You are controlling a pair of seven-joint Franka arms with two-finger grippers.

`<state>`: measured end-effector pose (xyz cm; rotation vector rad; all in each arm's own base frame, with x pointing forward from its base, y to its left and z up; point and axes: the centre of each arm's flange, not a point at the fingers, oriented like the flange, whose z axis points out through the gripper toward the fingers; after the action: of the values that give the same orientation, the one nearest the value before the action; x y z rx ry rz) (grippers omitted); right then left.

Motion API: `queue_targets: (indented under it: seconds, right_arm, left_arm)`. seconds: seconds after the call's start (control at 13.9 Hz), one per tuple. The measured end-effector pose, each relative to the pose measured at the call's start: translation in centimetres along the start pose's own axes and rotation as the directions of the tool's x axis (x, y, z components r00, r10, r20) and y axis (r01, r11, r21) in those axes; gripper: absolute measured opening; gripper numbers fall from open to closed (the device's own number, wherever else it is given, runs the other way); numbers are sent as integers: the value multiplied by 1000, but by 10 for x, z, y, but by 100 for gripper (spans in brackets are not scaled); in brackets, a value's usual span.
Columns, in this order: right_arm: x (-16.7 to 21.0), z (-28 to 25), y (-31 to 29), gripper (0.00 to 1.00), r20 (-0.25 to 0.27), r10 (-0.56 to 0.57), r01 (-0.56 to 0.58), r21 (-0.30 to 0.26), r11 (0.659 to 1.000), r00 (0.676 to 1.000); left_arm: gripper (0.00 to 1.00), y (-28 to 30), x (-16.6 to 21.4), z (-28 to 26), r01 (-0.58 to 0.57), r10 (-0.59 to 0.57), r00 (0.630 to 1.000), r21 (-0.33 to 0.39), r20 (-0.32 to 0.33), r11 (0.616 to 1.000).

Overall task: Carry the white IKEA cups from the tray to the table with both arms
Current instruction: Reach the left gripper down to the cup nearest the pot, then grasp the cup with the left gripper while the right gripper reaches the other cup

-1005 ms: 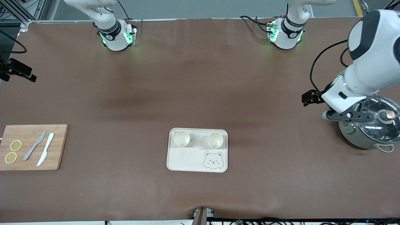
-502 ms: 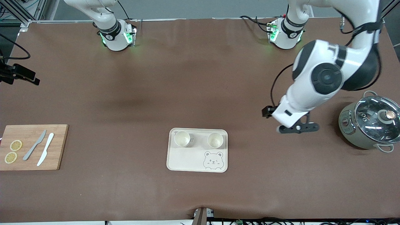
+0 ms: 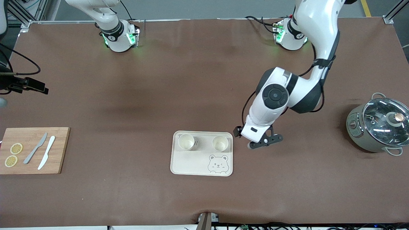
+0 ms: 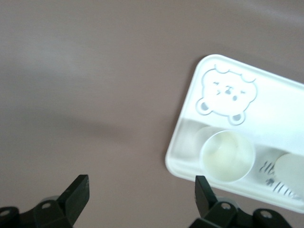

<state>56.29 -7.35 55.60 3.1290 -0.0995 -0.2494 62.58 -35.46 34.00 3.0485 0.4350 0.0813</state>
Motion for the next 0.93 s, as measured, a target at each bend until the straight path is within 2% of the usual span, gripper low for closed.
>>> queue_targets:
  seconds: [0.14,0.22,0.29,0.43,0.5,0.57,0.79,0.93]
  right_arm:
    - [7,10,-1,100,15,-1,1,-3,1000,1000]
    - [9,14,-2,100,20,-3,3,-3,1000,1000]
    - [12,17,-4,100,22,-5,5,-3,1000,1000]
    - [23,28,-9,100,16,-9,9,4,1000,1000]
    - [29,35,-13,100,13,-13,13,19,1000,1000]
    - [36,42,-19,100,8,-18,18,32,999,1000]
    - [54,62,-45,100,-1,21,-21,38,999,1000]
    - [61,76,-70,100,11,77,-77,31,997,997]
  left_arm:
    - [93,17,-6,19,23,-23,1000,-25,-14,999]
    - [86,25,-9,26,23,-24,1000,-33,-18,999]
    - [85,31,-11,32,24,-25,999,-41,-21,999]
    - [75,37,-14,45,27,-28,999,-44,-20,999]
    - [75,40,-18,54,24,-24,1000,-45,-18,999]
    - [71,44,-21,65,23,-24,1000,-49,-19,999]
    - [67,52,-31,96,35,-36,999,-65,-22,997]
    - [52,57,-37,107,29,-31,999,-66,-20,997]
